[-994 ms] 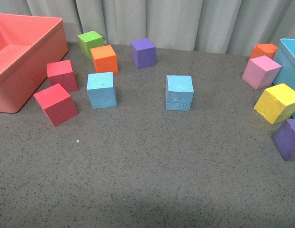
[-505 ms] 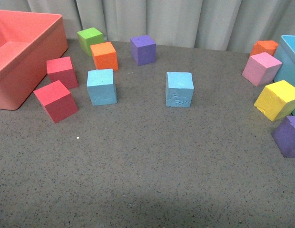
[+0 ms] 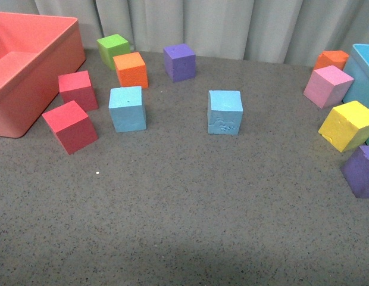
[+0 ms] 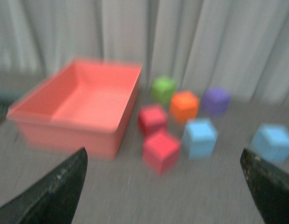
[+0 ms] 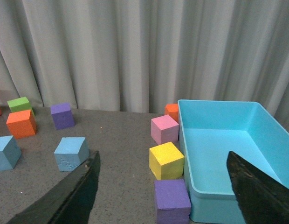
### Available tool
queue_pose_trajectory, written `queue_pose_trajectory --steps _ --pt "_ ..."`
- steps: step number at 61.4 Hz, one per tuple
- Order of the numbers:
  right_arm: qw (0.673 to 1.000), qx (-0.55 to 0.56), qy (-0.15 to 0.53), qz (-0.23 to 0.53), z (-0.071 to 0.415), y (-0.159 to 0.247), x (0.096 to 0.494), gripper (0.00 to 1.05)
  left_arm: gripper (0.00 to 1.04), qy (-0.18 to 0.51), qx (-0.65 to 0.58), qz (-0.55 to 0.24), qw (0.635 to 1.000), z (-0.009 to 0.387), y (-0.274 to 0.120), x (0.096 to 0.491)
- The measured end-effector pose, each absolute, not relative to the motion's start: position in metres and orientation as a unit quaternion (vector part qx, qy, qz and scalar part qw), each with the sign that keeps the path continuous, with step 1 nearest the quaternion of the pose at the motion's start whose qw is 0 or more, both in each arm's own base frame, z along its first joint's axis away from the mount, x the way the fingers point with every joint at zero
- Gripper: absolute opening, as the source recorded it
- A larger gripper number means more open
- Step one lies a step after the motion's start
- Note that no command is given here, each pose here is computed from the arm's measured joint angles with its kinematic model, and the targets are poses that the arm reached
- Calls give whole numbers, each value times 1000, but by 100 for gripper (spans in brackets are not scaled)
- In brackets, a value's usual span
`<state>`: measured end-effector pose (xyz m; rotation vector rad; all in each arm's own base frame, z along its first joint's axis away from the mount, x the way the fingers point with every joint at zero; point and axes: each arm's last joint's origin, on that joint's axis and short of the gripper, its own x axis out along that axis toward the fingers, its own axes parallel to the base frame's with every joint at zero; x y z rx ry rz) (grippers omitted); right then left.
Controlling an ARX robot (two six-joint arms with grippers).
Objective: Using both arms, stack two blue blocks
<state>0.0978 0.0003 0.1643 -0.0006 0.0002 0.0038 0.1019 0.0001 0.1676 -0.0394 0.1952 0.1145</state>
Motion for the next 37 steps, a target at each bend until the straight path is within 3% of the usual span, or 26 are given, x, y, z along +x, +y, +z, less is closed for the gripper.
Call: queue_pose_trajectory --steps 6,17,23,37 --pt "1000 0 0 2 164 0 98 97 98 143 -37 53 988 171 -3 120" --pt "1000 0 0 2 164 0 98 95 98 202 -59 -10 978 181 -23 194" --pt "1000 0 0 2 164 0 98 95 98 302 -44 -58 951 164 -48 254" --pt "1000 0 0 2 164 0 98 95 98 391 -32 -47 918 137 -73 334"
